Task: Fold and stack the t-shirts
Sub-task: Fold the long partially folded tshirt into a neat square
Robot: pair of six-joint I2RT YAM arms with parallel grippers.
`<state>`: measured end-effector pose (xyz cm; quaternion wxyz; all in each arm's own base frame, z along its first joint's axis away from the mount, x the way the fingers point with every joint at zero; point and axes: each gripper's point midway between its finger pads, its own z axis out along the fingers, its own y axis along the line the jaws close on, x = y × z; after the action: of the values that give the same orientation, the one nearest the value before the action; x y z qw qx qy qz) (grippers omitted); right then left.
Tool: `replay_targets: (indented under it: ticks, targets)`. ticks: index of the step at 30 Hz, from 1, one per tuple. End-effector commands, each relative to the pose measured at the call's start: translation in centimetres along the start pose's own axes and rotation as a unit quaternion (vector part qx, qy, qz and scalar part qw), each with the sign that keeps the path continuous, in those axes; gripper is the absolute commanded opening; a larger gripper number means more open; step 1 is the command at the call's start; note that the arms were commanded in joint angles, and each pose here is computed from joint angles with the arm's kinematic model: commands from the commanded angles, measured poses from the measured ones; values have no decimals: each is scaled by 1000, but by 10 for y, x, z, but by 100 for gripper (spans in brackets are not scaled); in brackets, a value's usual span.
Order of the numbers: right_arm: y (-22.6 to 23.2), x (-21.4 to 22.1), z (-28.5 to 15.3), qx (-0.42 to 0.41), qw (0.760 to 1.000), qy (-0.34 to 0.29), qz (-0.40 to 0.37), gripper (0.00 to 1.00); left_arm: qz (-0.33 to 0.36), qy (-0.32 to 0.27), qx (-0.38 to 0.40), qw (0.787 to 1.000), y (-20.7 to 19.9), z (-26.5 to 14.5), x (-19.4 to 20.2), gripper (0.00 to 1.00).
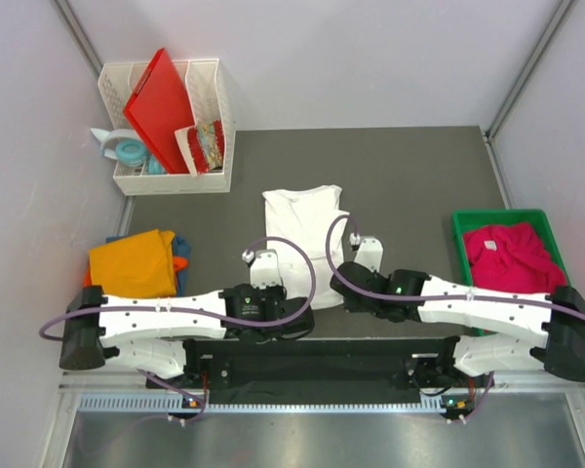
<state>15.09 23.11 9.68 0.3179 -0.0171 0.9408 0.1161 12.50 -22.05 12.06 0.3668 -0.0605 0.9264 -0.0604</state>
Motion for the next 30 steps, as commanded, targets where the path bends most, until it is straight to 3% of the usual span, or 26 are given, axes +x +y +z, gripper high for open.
replay_targets:
  ticks: [1, 7, 18, 23, 30]
  targets:
    - [6, -39, -4, 20, 999, -46, -1, 0, 14, -70, -2, 997, -3, -7, -44, 0]
    - [3, -84, 12, 42, 997, -69, 6, 0, 10, -97, -18, 995, -6, 20, -89, 0]
    - [-20, -209, 50, 83, 988, -131, 26, 0, 12, -140, -40, 989, -12, 89, -198, 0]
    - [-19, -248, 80, 89, 987, -132, 24, 0, 7, -132, -54, 990, -13, 126, -226, 0]
    - [-26, -270, 130, 99, 989, -110, 30, 0, 5, -118, -66, 991, -16, 167, -238, 0]
